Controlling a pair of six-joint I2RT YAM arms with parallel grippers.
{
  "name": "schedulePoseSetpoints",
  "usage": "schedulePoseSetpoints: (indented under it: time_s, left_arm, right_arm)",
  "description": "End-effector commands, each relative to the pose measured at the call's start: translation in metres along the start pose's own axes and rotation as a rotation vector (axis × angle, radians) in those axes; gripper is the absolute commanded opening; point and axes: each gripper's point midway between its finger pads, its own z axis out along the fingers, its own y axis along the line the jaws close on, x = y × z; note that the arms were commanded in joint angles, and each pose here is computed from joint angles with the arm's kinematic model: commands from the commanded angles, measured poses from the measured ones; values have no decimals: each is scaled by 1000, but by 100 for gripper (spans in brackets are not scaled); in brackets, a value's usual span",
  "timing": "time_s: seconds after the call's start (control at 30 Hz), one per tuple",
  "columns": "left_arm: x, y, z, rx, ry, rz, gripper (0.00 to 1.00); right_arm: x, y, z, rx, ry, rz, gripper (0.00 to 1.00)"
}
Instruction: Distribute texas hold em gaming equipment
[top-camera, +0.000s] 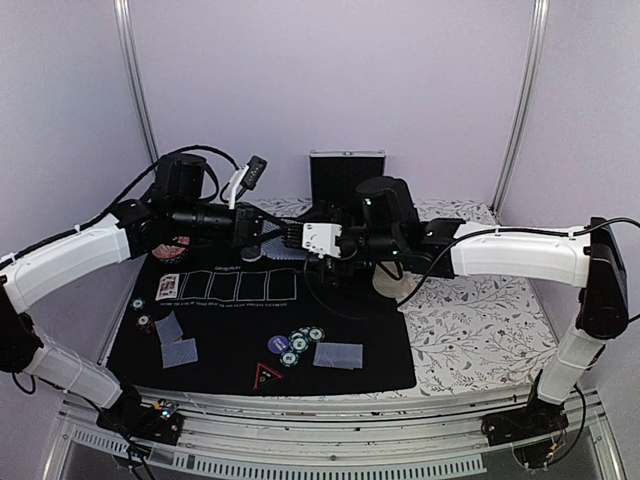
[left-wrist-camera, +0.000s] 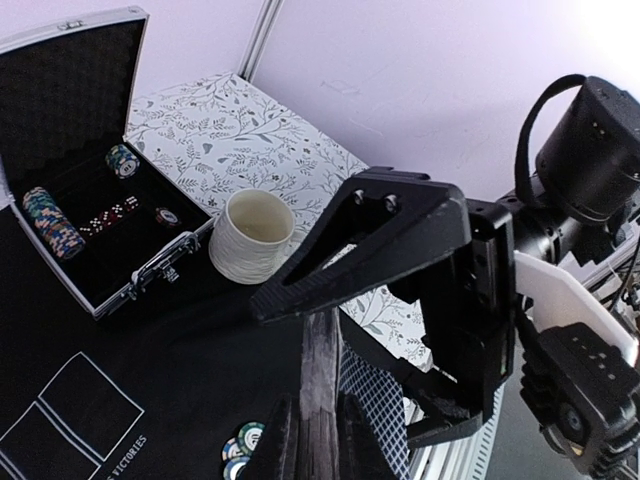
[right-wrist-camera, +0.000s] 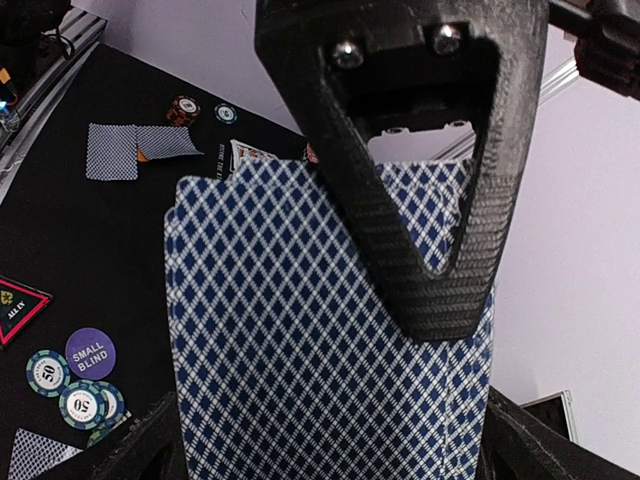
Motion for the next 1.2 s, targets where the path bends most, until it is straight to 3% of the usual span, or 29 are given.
schedulePoseSetpoints:
  time_s: [0.0, 0.2, 0.37, 0.6, 0.77, 0.93, 0.97, 1.07, 1.17]
  left_arm:
    - [-7, -11, 3, 9, -4, 37, 0]
    - [-6, -17, 4, 32, 1, 42, 0]
    - [-3, -16, 5, 32, 8, 41, 0]
    - [-5, -25, 6, 85, 0, 34, 0]
    - [-7, -25, 4, 83, -6, 39, 0]
    - [-7, -28, 3, 99, -11, 36, 0]
    - [-8, -30, 3, 111, -20, 35, 0]
    - [-10, -35, 3, 138, -29, 27, 0]
    - [-10, -34, 4, 139, -27, 23, 0]
  right_arm:
    - [-18, -16, -5, 56, -16, -27, 95]
    - [-16, -21, 3, 72, -9, -23, 85]
    - [-18, -23, 7, 72, -11, -11, 67]
    - [-12, -20, 11, 64, 8, 1, 70]
    - [-13, -20, 11, 57, 8, 12, 51]
    - [-10, -18, 11, 50, 20, 17, 40]
    - [-9, -18, 12, 49, 24, 18, 41]
    - [-5, -20, 13, 68, 40, 23, 56]
    - [-4, -22, 13, 77, 45, 27, 61]
